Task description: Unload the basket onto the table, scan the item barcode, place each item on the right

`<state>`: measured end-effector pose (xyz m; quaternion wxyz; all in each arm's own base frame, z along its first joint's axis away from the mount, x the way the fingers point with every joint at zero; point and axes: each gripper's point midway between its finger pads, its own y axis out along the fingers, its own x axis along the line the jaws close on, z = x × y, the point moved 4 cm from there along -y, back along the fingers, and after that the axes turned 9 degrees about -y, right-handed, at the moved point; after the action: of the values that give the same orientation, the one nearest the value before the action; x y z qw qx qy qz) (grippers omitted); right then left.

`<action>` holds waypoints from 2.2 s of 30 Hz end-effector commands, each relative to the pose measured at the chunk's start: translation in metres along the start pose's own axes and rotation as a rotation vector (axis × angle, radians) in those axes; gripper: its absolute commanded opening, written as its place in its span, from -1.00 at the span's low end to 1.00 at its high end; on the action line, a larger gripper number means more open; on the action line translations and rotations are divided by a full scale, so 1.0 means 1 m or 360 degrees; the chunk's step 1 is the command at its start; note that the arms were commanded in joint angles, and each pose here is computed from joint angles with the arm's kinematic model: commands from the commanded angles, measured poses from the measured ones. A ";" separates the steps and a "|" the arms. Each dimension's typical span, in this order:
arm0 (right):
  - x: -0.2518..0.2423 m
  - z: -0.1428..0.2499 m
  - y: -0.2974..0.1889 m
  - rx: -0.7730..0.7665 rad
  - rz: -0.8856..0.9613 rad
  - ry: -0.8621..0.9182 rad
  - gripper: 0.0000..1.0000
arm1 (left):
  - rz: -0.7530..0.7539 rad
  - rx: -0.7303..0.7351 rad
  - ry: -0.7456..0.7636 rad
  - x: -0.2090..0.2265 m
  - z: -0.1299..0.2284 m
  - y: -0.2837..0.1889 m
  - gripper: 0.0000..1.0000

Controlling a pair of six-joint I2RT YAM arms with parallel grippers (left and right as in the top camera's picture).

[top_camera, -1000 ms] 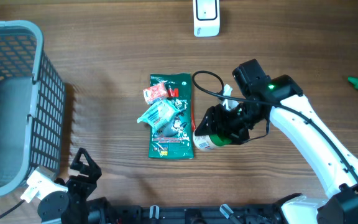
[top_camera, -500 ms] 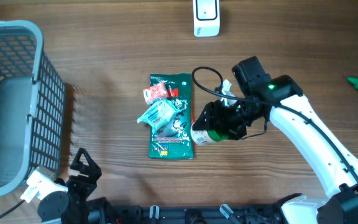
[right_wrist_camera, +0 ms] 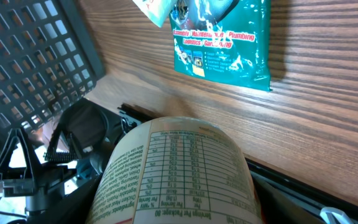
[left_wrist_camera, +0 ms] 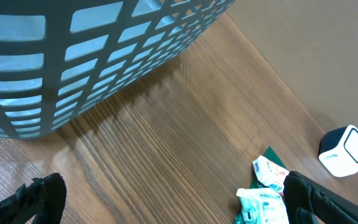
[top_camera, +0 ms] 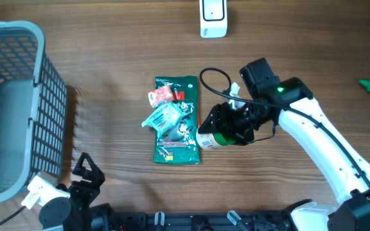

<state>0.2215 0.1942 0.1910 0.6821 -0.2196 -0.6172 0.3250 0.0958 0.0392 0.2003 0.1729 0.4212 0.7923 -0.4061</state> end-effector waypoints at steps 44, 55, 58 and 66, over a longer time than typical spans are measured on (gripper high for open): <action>0.013 0.001 -0.005 -0.0022 -0.0099 -0.0095 -0.13 | -0.0016 -0.0018 -0.0011 0.002 -0.001 0.000 1.00; 0.013 0.001 -0.005 -0.0023 -0.0098 -0.0116 -0.13 | -0.0016 -0.0018 -0.0011 0.002 -0.001 0.000 1.00; 0.013 0.001 -0.004 -0.0027 -0.0093 -0.0117 -0.13 | -0.0016 -0.0018 -0.0011 0.002 -0.001 0.000 1.00; 0.001 -0.006 -0.005 -0.0098 0.0055 -0.0105 -0.14 | -0.0016 -0.0018 -0.0011 0.002 -0.001 0.000 1.00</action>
<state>0.2266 0.1954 0.1910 0.6666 -0.2209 -0.6348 0.3223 0.0958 0.0393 0.2003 0.1729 0.4211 0.7924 -0.4060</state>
